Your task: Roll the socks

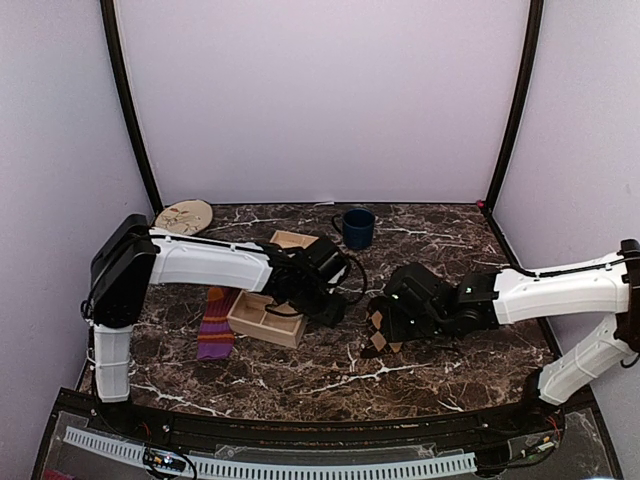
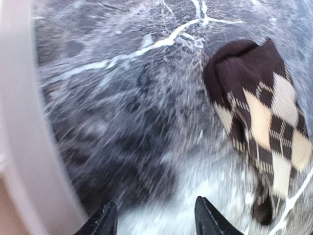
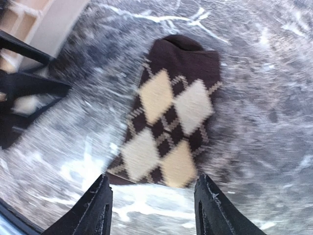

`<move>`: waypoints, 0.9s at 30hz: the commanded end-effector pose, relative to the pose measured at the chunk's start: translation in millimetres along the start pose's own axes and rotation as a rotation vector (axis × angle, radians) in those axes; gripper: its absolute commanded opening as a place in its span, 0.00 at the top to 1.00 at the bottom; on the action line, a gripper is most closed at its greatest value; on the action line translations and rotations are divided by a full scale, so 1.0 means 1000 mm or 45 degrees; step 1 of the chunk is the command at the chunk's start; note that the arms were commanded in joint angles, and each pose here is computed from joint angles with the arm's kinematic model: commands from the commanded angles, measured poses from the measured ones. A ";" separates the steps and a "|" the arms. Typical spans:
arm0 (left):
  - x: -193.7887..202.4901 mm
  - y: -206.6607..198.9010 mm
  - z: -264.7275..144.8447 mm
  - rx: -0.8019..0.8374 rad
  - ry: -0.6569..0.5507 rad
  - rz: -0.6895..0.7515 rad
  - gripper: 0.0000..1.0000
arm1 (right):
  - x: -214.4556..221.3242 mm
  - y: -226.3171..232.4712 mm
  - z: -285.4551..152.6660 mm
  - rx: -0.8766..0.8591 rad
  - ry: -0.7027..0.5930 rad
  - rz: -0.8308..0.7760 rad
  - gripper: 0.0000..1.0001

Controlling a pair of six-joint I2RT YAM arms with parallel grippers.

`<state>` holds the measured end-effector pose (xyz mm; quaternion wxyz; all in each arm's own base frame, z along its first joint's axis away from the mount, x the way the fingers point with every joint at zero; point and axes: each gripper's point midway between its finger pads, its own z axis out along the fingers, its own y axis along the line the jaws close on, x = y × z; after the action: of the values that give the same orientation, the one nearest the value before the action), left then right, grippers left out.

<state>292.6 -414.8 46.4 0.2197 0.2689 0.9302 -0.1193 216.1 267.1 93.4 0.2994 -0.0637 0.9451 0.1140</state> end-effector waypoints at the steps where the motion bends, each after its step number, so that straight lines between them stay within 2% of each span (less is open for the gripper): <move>1: -0.018 -0.005 -0.050 0.053 -0.206 0.112 0.43 | 0.008 -0.023 -0.012 0.121 0.045 -0.309 0.46; 5: -0.011 -0.017 -0.067 0.111 -0.284 0.187 0.43 | 0.021 -0.022 -0.013 0.069 0.092 -0.427 0.46; 10: -0.004 -0.020 -0.077 0.151 -0.311 0.152 0.43 | 0.034 -0.004 -0.014 -0.001 0.118 -0.612 0.46; 16: 0.001 -0.019 -0.091 0.187 -0.347 0.087 0.43 | 0.058 0.007 -0.010 0.042 0.204 -0.870 0.46; 27: 0.017 -0.007 -0.112 0.203 -0.423 -0.013 0.44 | 0.067 0.019 0.009 0.061 0.266 -1.058 0.45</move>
<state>239.4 -379.5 116.4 0.3230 0.2812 0.8783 -0.2127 159.2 273.0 49.2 0.2202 -0.4099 0.8847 -0.0298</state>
